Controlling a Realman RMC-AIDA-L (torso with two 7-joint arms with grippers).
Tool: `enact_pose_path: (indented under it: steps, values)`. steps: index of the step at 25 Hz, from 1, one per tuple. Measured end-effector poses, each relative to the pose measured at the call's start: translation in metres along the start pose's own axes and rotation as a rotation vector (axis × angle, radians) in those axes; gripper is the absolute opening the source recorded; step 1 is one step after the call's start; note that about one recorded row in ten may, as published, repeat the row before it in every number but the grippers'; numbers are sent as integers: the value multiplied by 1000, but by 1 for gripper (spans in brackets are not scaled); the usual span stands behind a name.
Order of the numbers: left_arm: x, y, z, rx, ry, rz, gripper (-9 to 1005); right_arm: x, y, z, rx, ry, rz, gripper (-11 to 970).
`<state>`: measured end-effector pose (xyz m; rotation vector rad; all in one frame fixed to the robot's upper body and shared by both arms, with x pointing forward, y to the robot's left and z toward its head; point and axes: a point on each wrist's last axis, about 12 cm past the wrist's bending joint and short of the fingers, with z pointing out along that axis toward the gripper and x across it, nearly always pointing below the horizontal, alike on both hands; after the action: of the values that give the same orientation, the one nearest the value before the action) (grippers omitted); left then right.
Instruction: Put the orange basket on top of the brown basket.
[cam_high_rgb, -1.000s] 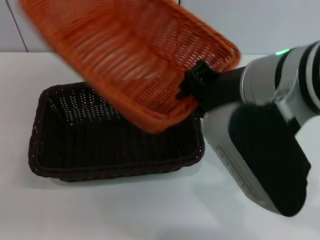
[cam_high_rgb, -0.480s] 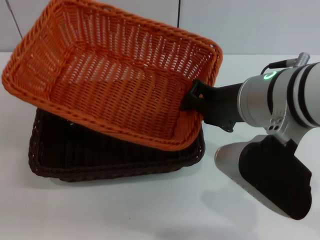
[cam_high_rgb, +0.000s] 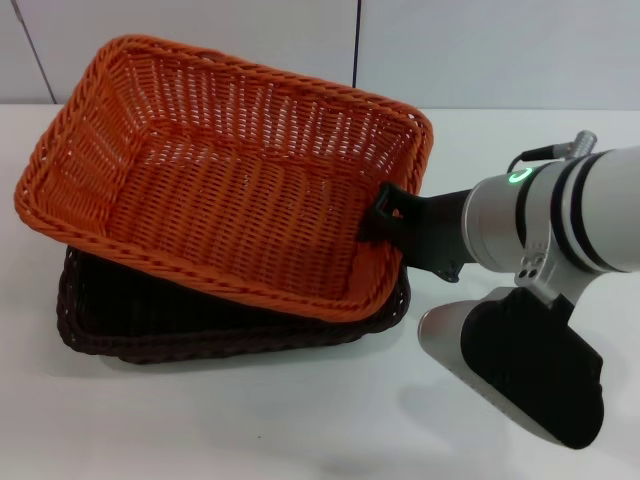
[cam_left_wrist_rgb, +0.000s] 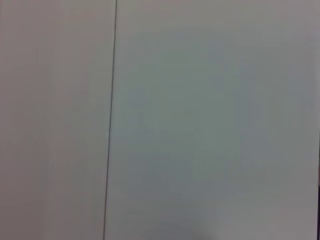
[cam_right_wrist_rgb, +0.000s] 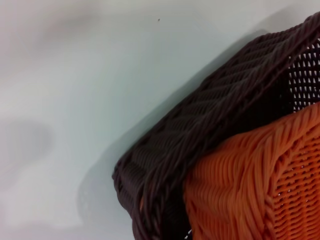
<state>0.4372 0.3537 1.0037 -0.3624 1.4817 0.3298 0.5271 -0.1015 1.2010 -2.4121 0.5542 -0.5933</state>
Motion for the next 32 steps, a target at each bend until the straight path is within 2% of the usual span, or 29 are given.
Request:
enact_pose_path:
  steps: [6,15,21,26,28,30,32]
  values:
    - [1,0,-1,1,5,-3,726,-11,9,-15,20,1,29,245]
    - [4,1,-3,14,33,4,726,-34,22,-31,22,-3,28,467]
    - [4,4,-5,9,32,7,726,-57,23,-35,56,-50,32,689]
    - [4,6,-7,8,24,9,726,-83,24,-34,51,-157,49,710]
    - [3,7,-8,9,19,11,726,-94,21,-33,84,-223,103,710]
    - [3,8,-11,5,14,12,726,-100,13,-31,160,-276,210,710]
    - [3,9,-13,0,8,11,726,-96,0,-27,287,-298,383,710]
